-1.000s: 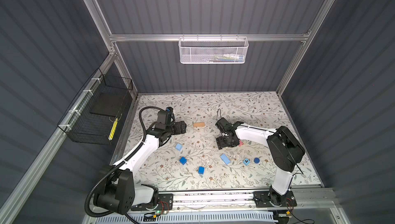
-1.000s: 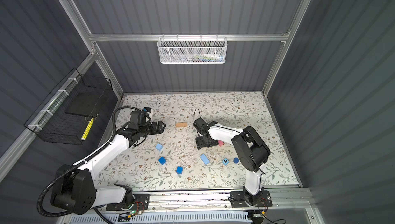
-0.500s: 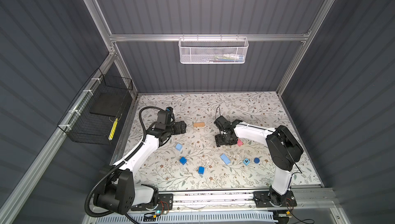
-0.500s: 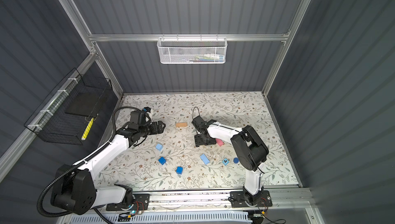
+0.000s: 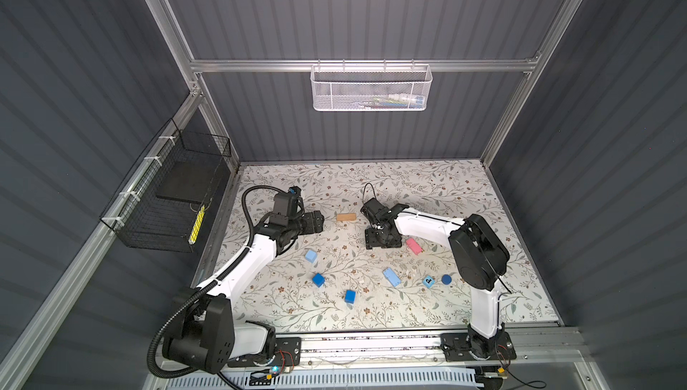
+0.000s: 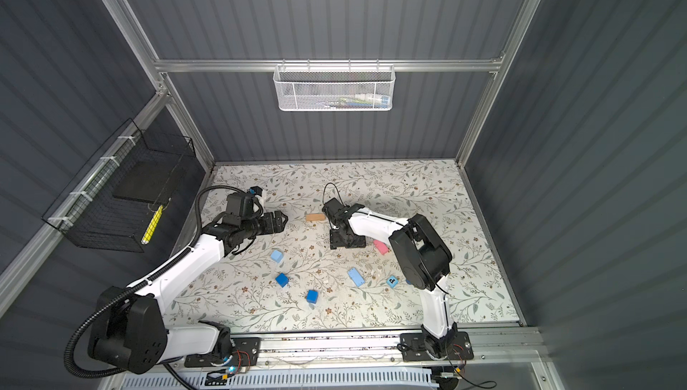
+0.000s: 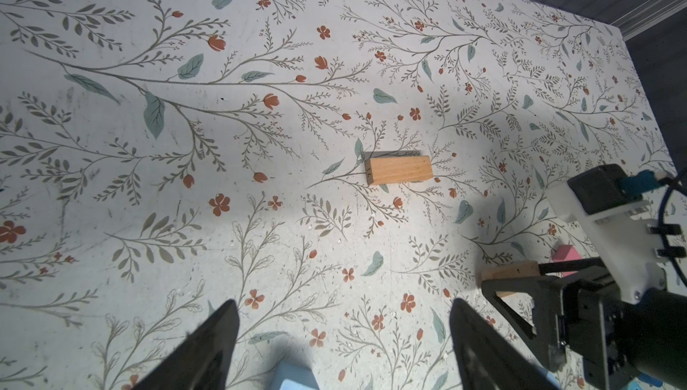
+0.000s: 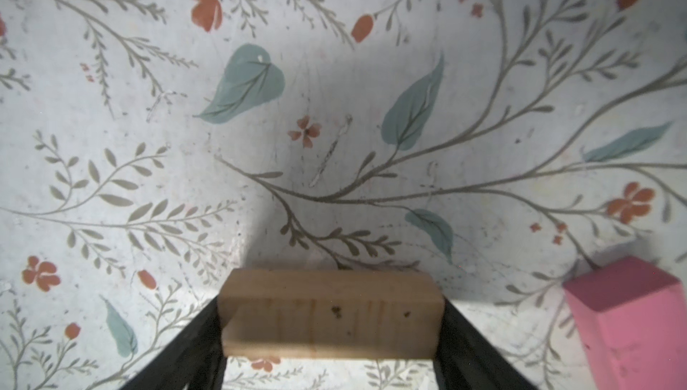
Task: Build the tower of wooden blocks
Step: 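Lift the wooden block with the right gripper toward the farther wooden block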
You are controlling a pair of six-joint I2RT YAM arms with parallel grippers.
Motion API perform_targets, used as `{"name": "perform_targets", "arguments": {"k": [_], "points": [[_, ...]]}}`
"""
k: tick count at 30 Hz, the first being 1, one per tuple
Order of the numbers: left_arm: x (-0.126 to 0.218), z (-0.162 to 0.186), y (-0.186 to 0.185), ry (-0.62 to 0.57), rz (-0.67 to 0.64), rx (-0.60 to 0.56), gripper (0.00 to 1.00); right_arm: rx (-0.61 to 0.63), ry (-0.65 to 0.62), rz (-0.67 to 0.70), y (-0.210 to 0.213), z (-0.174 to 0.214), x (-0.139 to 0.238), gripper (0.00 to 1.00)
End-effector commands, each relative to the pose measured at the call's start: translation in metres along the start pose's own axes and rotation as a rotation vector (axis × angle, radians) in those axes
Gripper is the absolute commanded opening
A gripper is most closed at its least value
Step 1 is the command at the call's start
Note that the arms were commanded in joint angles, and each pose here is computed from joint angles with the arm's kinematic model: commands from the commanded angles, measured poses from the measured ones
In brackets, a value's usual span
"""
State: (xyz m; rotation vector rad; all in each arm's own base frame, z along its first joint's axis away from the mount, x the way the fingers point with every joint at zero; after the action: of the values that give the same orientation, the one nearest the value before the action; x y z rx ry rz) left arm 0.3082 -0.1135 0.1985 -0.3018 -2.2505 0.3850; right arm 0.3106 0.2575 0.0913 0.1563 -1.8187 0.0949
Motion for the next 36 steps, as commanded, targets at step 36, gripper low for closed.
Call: {"name": "perform_targets", "arguments": {"k": [36], "points": [[0.004,-0.002,-0.003,0.005,-0.007,-0.006,0.88,-0.013,0.0,0.064,0.022,-0.01,-0.018,0.89]]}}
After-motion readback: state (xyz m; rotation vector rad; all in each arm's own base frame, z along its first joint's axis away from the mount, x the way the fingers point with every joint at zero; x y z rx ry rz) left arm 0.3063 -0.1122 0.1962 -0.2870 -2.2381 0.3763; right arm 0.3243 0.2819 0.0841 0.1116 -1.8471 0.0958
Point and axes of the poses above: each gripper's point midway between its finger pads, its own x axis back along the fingers, its own y axis along the line the jaws close on, z = x × y, the point moved 7 cm from there along x, back along the fingers, and after that the axes turned 5 degrees about x, right-handed, at the moved point
